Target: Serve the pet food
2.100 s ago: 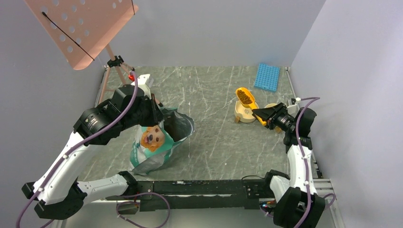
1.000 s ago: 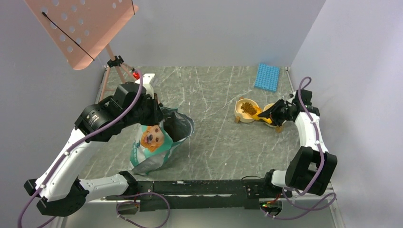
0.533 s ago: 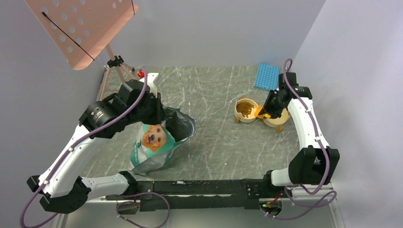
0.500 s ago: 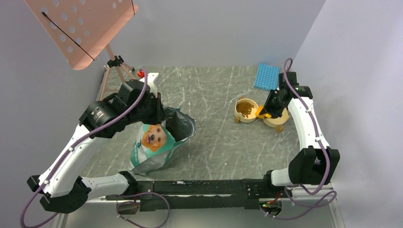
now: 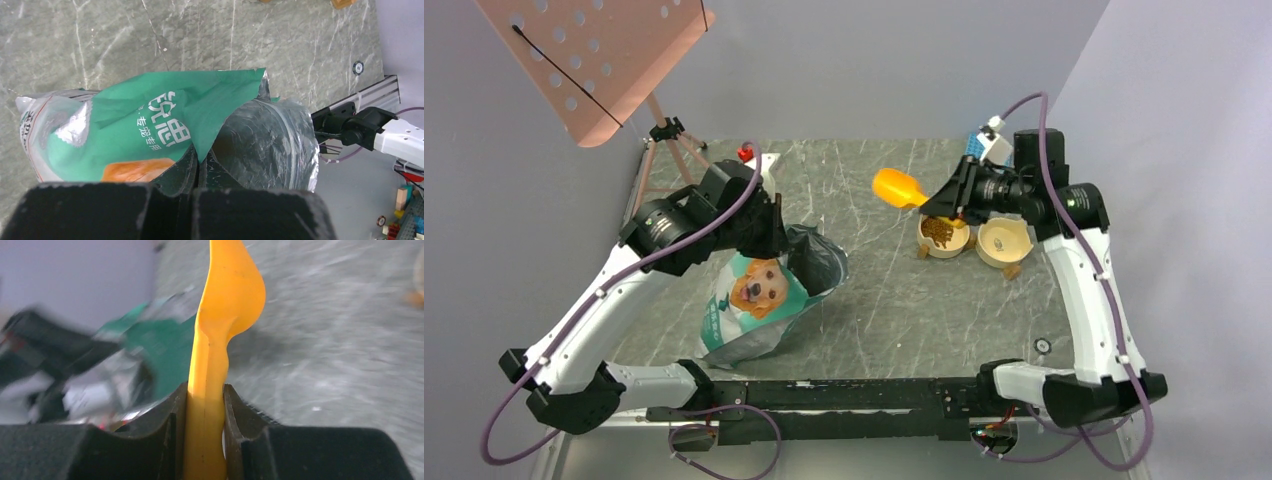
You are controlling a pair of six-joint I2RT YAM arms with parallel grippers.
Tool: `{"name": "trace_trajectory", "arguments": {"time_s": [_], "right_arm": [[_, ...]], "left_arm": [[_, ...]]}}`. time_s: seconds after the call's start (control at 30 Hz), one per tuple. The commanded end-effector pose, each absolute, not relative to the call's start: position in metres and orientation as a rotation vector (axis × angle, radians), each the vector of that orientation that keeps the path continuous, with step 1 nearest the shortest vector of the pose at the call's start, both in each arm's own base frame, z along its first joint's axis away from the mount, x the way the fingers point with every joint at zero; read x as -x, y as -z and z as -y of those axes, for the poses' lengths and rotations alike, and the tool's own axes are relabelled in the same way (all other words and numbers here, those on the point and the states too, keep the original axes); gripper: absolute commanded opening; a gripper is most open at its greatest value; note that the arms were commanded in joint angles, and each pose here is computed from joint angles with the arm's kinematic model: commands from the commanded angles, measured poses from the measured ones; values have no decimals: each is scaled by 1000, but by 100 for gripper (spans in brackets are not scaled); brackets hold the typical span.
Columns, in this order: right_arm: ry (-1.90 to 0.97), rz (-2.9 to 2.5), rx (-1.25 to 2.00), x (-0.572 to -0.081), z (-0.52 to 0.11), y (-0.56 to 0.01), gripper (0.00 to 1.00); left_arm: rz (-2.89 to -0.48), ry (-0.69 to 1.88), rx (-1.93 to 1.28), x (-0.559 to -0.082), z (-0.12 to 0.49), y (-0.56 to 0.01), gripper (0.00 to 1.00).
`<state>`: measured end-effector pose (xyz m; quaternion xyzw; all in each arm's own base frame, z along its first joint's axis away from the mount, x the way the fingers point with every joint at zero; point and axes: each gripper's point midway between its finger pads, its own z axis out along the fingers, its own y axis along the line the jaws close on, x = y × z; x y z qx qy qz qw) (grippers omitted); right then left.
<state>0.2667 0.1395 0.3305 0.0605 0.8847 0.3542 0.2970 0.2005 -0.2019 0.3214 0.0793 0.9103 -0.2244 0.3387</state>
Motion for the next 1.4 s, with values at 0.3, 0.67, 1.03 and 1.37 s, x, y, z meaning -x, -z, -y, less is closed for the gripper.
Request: {"name": "trace_trajectory", "arguments": {"time_s": [0.3, 0.67, 1.03, 1.37], "right_arm": [[-1570, -2237, 356, -124, -249, -415, 0], [-1152, -2580, 356, -133, -256, -347, 0], [-926, -2756, 442, -162, -317, -320, 0], [-519, -2882, 416, -196, -310, -258, 0]], "left_arm": [[-2332, 626, -191, -221, 222, -339, 0], [-2288, 631, -140, -212, 207, -344, 0], [-2224, 843, -241, -204, 238, -367, 0], [-2165, 941, -304, -192, 245, -377, 0]]}}
